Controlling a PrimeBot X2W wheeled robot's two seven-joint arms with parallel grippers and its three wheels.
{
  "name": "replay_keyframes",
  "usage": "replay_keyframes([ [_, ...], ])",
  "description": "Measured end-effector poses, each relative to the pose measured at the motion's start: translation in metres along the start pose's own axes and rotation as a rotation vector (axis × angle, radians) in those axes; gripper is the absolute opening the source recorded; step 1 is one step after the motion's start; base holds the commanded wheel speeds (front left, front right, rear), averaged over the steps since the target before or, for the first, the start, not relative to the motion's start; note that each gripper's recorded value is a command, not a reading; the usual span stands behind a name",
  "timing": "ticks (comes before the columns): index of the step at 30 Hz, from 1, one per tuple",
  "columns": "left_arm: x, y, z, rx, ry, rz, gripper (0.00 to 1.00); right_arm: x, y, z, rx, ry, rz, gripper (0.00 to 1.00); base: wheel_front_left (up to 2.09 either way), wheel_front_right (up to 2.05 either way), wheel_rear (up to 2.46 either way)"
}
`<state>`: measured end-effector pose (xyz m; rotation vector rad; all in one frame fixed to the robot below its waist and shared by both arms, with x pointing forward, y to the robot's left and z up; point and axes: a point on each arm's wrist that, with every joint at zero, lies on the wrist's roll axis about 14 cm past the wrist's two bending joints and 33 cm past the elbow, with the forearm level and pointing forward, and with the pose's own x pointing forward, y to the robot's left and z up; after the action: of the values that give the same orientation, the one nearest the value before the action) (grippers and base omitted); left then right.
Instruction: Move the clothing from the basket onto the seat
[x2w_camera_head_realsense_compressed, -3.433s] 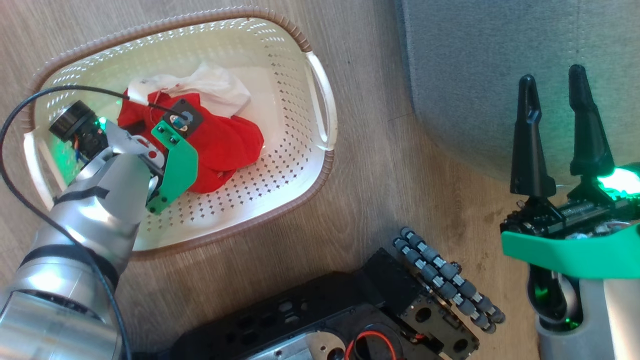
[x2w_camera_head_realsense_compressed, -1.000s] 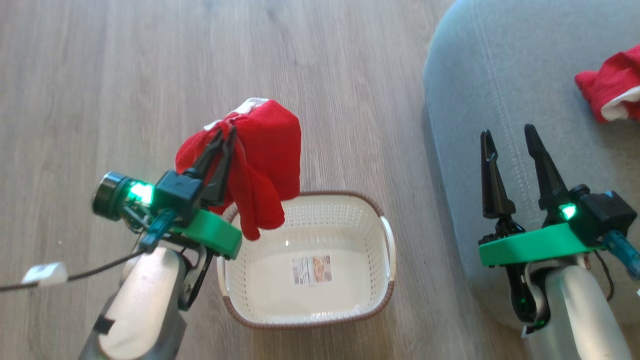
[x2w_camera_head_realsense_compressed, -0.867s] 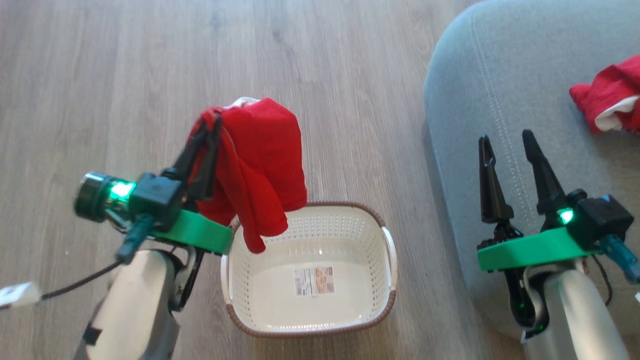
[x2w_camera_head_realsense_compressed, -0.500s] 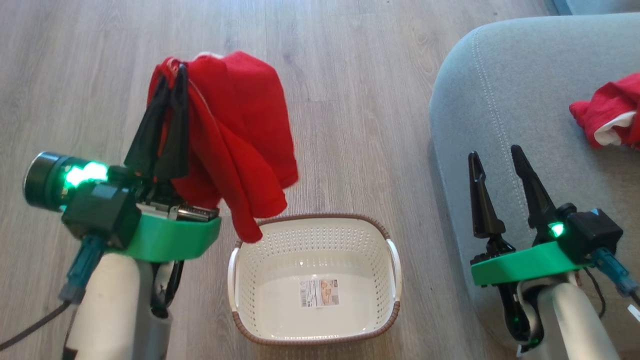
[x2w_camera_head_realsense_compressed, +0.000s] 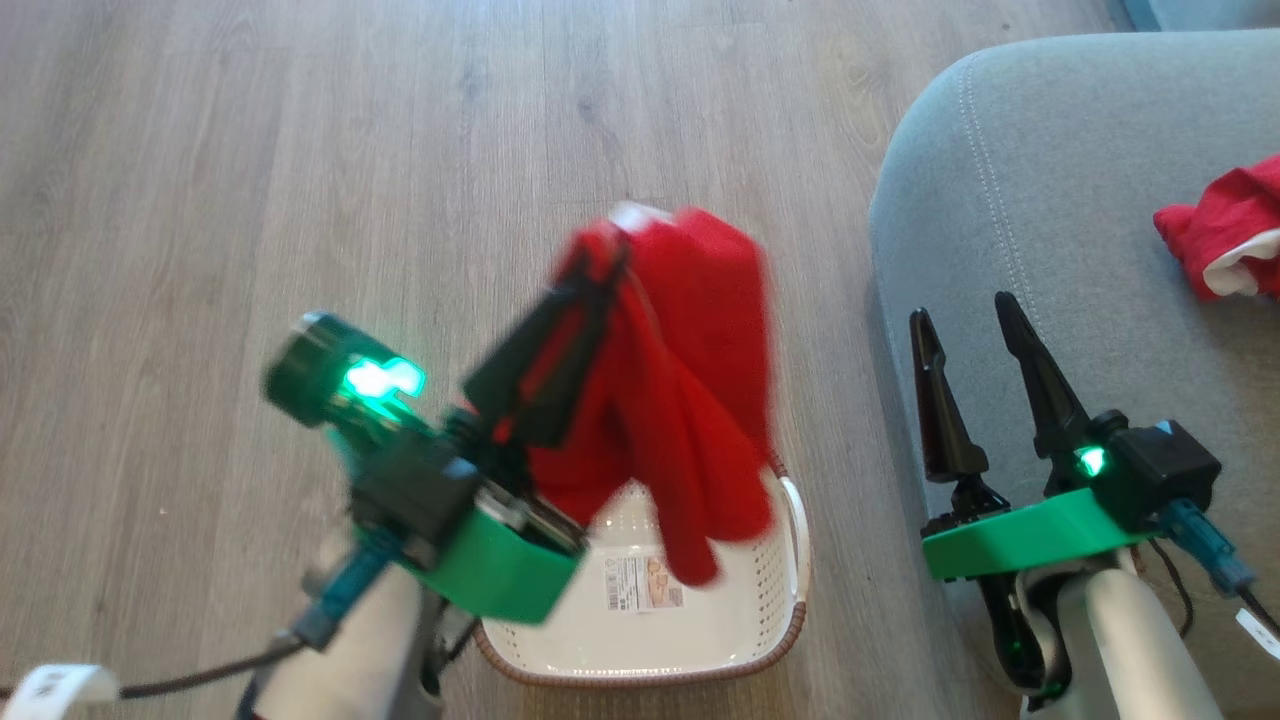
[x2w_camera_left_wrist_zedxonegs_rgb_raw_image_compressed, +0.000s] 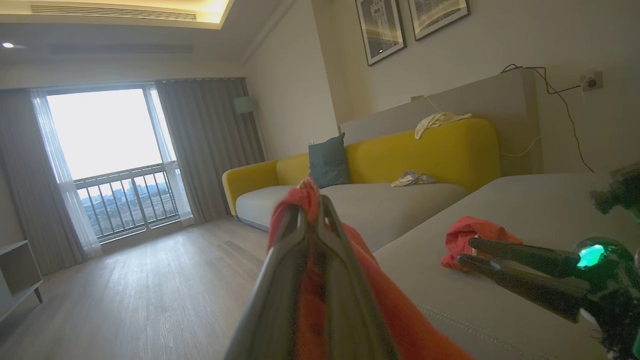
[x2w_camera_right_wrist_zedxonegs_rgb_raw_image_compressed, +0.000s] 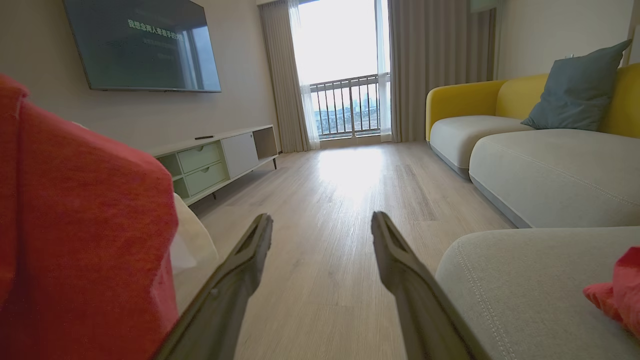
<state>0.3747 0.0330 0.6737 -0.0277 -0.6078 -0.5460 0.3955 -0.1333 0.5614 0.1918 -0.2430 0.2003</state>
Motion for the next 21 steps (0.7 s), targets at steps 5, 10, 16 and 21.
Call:
replay_keyframes([
  [5, -0.007, -0.040, -0.014, -0.040, 0.049, -0.147, 0.00, -0.001, 0.001, -0.001, 0.001, 0.003, 0.003, 1.00, 0.00, 0.00, 0.00],
  [10, -0.010, -0.049, -0.017, -0.061, 0.061, -0.181, 0.00, -0.002, 0.001, -0.001, 0.001, 0.006, 0.003, 1.00, 0.00, 0.00, 0.00],
  [16, -0.010, -0.049, -0.017, -0.066, 0.062, -0.181, 0.00, -0.006, 0.006, -0.006, 0.001, 0.022, 0.015, 1.00, 0.00, 0.00, 0.00],
  [21, -0.010, -0.045, -0.019, -0.059, 0.068, -0.174, 0.00, -0.008, 0.023, -0.009, -0.021, 0.038, 0.091, 1.00, 0.00, 0.00, 0.00],
])
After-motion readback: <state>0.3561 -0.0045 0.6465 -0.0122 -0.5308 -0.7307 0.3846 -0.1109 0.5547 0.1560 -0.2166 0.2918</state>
